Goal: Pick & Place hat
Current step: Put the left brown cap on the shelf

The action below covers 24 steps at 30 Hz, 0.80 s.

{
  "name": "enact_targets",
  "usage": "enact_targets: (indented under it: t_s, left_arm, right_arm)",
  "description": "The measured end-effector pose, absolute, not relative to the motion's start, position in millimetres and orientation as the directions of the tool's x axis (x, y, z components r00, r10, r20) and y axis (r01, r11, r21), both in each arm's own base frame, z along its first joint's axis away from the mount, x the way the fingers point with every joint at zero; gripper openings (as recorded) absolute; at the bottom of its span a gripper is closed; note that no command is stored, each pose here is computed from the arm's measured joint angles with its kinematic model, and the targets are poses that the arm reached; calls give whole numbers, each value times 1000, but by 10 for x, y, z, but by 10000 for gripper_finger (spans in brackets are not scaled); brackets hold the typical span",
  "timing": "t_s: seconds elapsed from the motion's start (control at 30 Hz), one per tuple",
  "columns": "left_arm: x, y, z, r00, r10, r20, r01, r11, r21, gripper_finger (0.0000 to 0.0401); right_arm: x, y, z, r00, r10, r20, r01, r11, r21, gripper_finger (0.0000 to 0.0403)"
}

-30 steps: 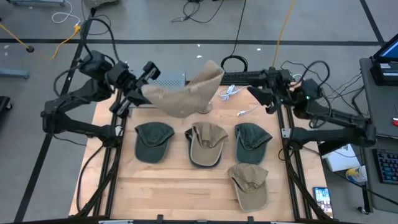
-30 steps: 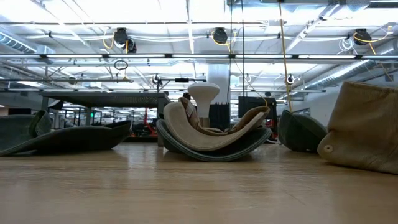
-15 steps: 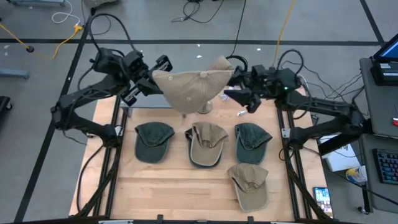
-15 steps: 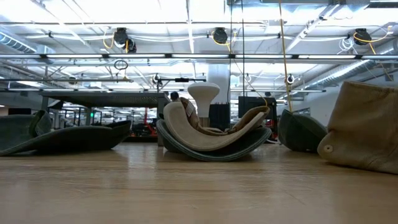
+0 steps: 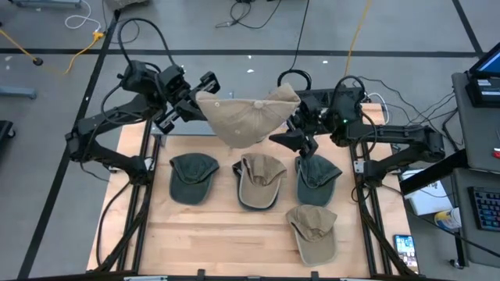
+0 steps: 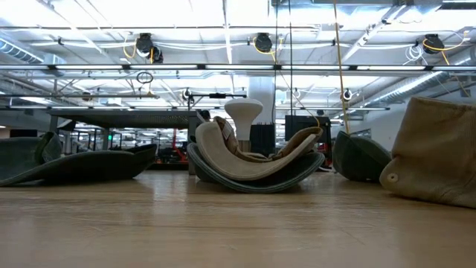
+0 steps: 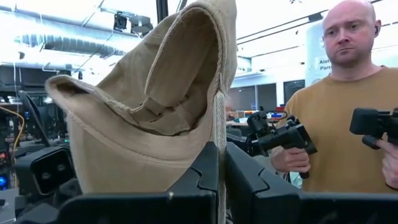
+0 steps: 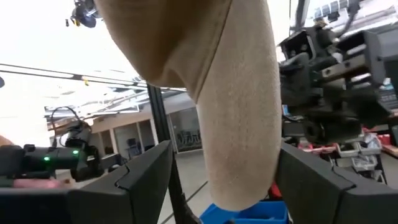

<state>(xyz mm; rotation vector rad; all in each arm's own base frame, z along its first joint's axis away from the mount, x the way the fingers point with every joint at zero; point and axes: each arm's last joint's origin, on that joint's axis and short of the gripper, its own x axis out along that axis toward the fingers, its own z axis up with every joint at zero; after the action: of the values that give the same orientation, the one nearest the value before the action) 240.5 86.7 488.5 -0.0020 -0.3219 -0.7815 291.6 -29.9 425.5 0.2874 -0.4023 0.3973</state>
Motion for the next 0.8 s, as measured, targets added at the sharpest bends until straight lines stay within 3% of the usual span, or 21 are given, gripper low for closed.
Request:
enact_targets:
  t_s: [0.2,0.6,0.8]
  left_arm:
    - [2403,866,4887,664,-691,286,694,712,109,7]
    - [2471,908,4801,719,-646,255,661,749,35,7]
    - [2472,914,4802,726,-637,260,652,757,31,17]
  right_arm:
    - [2901,-231,4292,819,333,467,-439,888,135,228]
    - [2869,-163,4340,783,362,506,-473,875,105,16]
    - [2856,-168,4355,788,336,516,-461,877,133,7]
